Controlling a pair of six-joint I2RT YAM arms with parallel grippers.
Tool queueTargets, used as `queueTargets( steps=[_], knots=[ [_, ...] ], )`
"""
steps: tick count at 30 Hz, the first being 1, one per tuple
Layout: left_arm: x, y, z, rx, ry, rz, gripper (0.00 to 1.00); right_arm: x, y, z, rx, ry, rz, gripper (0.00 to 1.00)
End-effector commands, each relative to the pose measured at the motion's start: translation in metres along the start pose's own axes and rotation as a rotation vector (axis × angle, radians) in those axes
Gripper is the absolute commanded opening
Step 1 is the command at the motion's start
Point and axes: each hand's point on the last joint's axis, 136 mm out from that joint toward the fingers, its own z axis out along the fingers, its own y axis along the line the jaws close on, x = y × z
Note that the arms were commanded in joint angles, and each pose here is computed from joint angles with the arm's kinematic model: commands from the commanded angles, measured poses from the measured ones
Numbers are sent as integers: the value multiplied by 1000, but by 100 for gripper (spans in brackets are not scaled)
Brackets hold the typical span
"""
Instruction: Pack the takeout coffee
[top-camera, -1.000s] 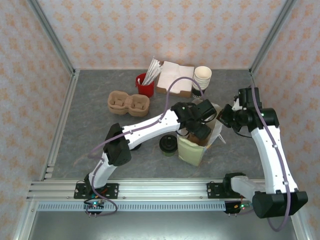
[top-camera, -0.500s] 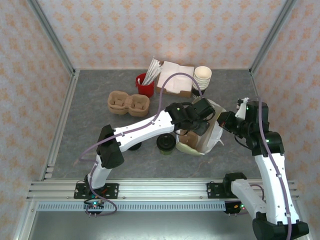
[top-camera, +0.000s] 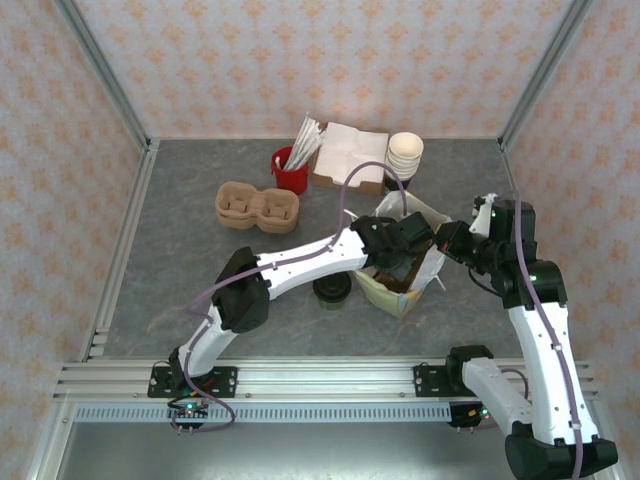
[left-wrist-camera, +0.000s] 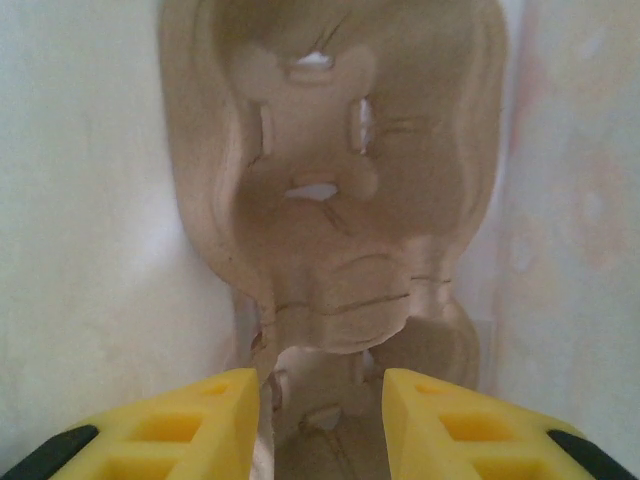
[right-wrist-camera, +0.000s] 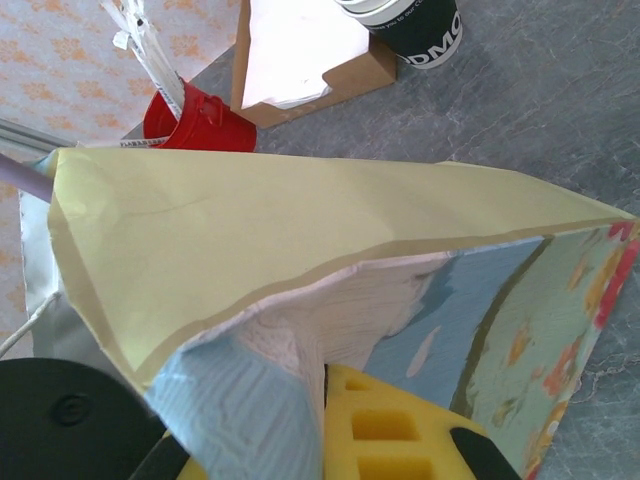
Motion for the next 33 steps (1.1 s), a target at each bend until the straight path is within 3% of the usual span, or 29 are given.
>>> queueTargets(
  steps=[1, 11, 33],
  knots=[
    [7, -1, 3, -3, 31, -5, 38, -9, 5, 0, -17, -44, -2, 0],
    [15, -21, 23, 66, 51, -4, 42, -2, -9, 12, 32, -5, 90, 0],
    [32, -5, 70, 9, 132, -22, 37, 10, -29, 23, 78, 53, 149, 0]
  ],
)
